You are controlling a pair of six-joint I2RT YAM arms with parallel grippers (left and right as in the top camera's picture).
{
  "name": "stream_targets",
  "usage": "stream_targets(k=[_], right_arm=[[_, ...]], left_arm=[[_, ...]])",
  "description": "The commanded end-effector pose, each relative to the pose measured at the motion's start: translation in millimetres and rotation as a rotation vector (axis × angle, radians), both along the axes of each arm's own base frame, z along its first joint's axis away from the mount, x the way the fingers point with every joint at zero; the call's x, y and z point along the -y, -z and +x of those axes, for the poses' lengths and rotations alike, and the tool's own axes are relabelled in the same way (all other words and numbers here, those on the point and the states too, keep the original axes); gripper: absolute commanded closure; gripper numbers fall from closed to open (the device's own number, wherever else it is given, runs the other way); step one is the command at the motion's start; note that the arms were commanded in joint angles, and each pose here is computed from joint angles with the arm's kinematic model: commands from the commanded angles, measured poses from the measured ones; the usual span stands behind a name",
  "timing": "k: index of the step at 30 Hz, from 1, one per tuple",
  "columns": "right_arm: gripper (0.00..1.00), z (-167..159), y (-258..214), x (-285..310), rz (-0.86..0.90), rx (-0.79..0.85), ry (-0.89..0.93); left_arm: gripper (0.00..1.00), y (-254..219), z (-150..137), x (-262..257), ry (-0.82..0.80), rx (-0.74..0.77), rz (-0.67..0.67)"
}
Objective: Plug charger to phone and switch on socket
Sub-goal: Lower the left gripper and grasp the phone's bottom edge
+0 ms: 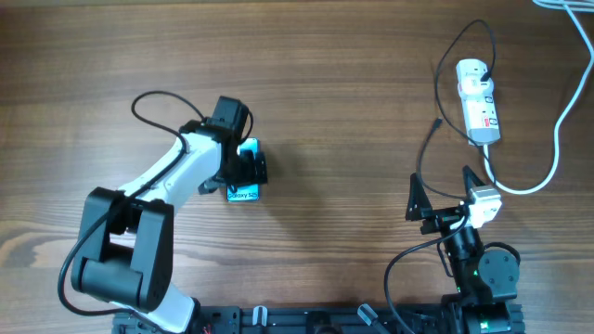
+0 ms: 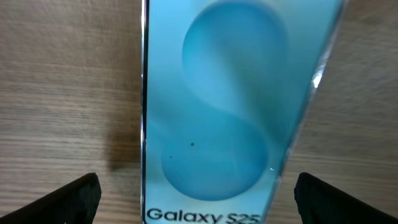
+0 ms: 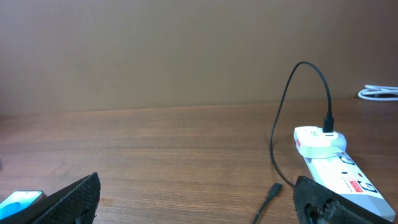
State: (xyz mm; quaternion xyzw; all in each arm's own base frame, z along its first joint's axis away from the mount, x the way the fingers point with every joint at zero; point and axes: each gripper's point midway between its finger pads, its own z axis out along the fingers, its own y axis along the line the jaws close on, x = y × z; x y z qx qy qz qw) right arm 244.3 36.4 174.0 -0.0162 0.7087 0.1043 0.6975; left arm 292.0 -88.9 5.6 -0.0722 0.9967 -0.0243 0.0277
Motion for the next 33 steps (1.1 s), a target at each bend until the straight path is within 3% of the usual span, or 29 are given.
stream_targets(k=[1,26,33], right_arm=[[0.0,0,-2,4,-0.017,0.012,0.023],[0.0,0,-2,4,-0.017,0.012,0.023],[0.0,0,-2,4,-0.017,0.012,0.023]], left_arm=[[0.0,21,-17,-6,-0.01,-0.037,0.02],[0.0,56,-38,-2,0.059,0.002,-0.004],[0.0,54,-26,8,0.124,0.054,-0.049]])
